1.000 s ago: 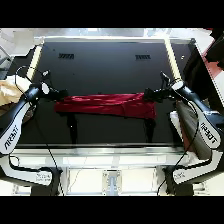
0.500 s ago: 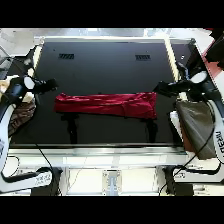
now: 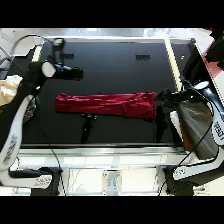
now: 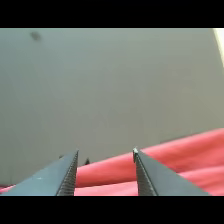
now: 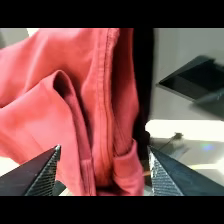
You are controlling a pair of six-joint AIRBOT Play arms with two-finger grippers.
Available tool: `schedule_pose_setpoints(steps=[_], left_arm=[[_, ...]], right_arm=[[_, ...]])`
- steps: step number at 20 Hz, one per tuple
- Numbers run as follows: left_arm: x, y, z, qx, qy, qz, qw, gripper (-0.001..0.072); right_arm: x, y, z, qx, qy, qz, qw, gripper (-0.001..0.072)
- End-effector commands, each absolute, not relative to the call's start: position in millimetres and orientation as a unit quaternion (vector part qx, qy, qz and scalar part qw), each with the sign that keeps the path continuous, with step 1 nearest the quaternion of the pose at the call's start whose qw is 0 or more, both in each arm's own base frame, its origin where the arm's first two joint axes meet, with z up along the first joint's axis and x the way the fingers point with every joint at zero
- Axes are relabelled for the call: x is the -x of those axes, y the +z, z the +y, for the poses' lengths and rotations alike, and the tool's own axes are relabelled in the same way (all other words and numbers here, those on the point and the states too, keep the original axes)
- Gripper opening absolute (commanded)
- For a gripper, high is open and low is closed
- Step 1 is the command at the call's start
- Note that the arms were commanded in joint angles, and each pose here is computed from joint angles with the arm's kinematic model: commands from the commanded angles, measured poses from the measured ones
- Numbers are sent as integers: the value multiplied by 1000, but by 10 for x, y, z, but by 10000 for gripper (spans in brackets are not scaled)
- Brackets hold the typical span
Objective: Fold the shirts.
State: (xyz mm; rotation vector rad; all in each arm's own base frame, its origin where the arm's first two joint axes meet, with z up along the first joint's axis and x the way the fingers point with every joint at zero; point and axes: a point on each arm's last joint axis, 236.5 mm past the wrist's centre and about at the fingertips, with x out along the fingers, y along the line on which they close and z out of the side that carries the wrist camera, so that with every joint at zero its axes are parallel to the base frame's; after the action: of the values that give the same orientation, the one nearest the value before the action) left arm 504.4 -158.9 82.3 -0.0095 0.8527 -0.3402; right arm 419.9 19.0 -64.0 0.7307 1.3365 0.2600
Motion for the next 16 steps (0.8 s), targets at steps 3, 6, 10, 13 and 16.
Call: schedule_pose_setpoints(steps=[3,6,10,13,16], left_arm=[[-4965,114,-2495,-9,-265,523,810,425],[-4869,-196,-2679,-12,-278,553,786,422],[-4571,-417,-2668,-31,-285,607,741,422],[-4560,-423,-2623,-31,-282,612,738,296],[-4561,-457,-2616,-55,-300,605,735,25]], right_arm=[[-4186,-960,448,-347,156,620,686,622],[-4222,-1014,675,-326,166,623,691,621],[-4219,-922,1122,-310,208,624,686,450],[-4285,-420,1475,-312,296,586,687,23],[-4424,146,1591,-298,332,545,710,22]])
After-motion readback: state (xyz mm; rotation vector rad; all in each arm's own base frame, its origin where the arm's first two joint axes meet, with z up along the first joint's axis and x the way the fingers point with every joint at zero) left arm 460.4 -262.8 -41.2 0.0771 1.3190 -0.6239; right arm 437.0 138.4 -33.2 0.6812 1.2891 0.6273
